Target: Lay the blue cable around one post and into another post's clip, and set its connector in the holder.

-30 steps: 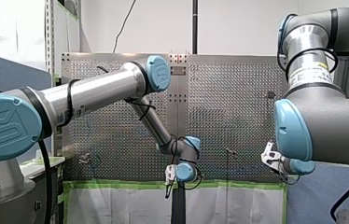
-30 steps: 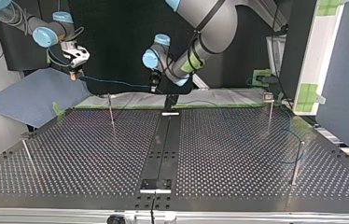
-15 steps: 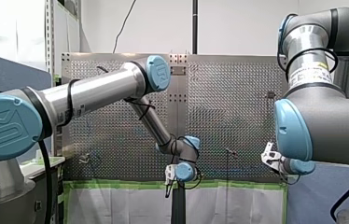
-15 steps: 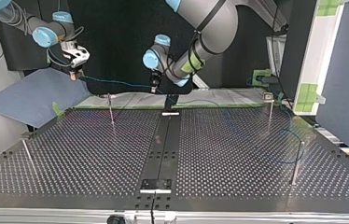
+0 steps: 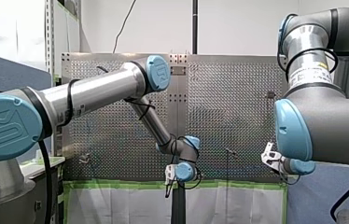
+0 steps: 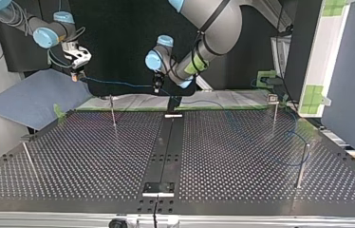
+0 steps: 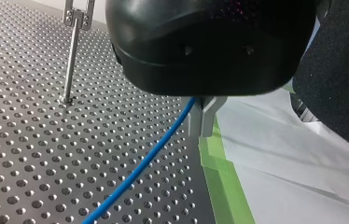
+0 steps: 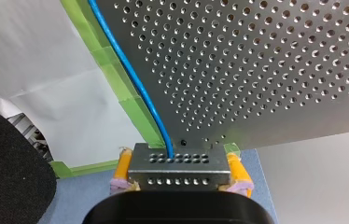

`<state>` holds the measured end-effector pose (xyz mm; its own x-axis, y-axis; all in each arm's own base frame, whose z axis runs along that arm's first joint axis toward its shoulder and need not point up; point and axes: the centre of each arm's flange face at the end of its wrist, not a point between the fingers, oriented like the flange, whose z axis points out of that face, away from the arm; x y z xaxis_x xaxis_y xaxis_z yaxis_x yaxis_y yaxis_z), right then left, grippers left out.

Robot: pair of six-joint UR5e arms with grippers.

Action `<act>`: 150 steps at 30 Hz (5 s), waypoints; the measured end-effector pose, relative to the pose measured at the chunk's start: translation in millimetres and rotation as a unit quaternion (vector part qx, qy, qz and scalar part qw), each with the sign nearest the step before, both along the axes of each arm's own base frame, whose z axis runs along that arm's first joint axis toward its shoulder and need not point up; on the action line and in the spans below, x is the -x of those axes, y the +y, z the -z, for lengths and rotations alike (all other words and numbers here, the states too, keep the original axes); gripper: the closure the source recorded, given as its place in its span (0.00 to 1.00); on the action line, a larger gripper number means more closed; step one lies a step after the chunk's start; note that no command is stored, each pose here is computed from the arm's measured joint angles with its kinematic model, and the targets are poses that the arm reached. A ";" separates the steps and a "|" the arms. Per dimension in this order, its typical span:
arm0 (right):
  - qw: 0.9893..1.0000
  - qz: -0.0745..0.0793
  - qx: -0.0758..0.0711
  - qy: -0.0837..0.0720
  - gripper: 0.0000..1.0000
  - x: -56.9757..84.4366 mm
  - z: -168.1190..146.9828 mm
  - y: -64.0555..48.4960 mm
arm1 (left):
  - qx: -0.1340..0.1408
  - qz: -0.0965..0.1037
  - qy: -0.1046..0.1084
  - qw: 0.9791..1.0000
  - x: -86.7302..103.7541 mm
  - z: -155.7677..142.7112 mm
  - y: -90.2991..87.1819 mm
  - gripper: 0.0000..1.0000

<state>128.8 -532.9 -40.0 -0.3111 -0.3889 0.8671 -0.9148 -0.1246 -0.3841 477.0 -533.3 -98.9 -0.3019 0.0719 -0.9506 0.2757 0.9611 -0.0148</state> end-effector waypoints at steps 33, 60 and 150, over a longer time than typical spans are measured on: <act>1.000 0.016 0.005 -0.005 1.00 15.3 -1.7 -6.8 | -0.002 0.053 0.006 0.999 7.5 0.4 -12.4 0.36; 1.000 0.017 0.005 -0.004 1.00 16.5 -1.2 -6.8 | 0.003 0.075 0.009 0.997 10.6 0.7 -17.6 1.00; 0.996 0.005 0.082 -0.014 1.00 32.6 -43.4 -77.7 | 0.071 0.088 -0.016 0.993 -4.4 -68.9 -53.6 1.00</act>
